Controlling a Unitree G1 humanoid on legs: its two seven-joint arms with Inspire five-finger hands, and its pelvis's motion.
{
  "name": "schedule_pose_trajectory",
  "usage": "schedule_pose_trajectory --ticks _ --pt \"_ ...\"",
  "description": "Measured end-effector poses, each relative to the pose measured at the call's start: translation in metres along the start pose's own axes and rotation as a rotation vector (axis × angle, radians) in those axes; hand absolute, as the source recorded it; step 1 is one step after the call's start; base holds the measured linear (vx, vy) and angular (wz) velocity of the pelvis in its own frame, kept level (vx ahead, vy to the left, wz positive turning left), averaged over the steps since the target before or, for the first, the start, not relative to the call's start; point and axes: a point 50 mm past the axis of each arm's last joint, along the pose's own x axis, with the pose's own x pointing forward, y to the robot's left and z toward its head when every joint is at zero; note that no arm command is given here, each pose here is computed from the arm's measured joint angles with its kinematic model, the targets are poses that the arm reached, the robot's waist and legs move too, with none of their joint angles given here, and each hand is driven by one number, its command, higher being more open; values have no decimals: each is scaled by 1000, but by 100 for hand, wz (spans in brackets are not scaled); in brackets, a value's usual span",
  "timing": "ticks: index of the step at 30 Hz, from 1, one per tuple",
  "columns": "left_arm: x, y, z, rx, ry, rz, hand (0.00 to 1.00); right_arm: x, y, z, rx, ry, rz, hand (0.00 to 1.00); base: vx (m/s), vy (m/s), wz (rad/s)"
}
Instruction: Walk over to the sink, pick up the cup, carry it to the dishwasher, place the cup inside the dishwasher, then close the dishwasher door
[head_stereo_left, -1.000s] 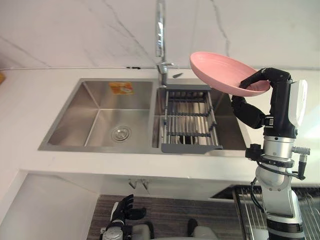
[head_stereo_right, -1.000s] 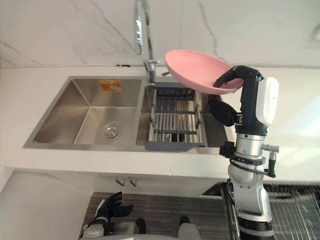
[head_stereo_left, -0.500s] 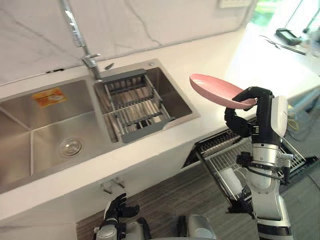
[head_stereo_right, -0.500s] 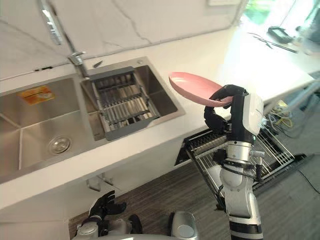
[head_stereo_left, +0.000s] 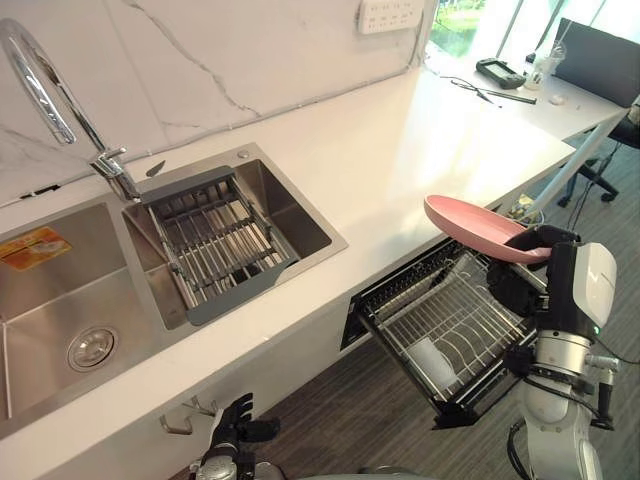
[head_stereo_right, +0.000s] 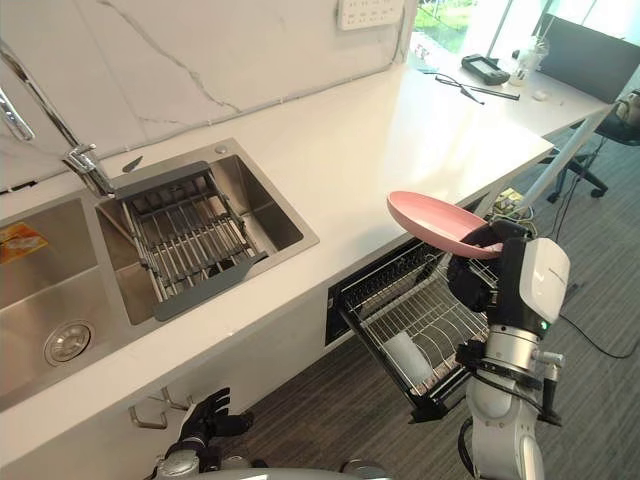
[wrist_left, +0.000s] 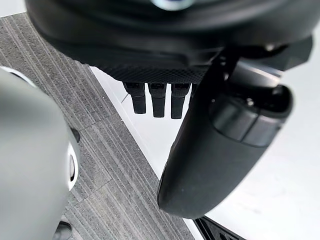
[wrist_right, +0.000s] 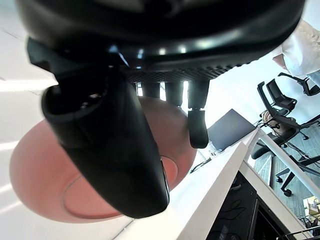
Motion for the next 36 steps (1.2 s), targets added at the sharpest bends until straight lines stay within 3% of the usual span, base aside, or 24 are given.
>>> schedule_pose_trajectory --ticks 14,20,36 --pt "-8 -5 -18 -17 50 -10 90 -22 -14 -78 -130 368 -48 30 -34 24 15" --pt "-8 -12 -16 -32 40 -28 90 -25 -18 -94 -126 447 -70 30 -90 11 9" --pt "4 -16 33 -53 -124 -35 90 61 -14 -76 25 323 -185 30 -59 7 1"
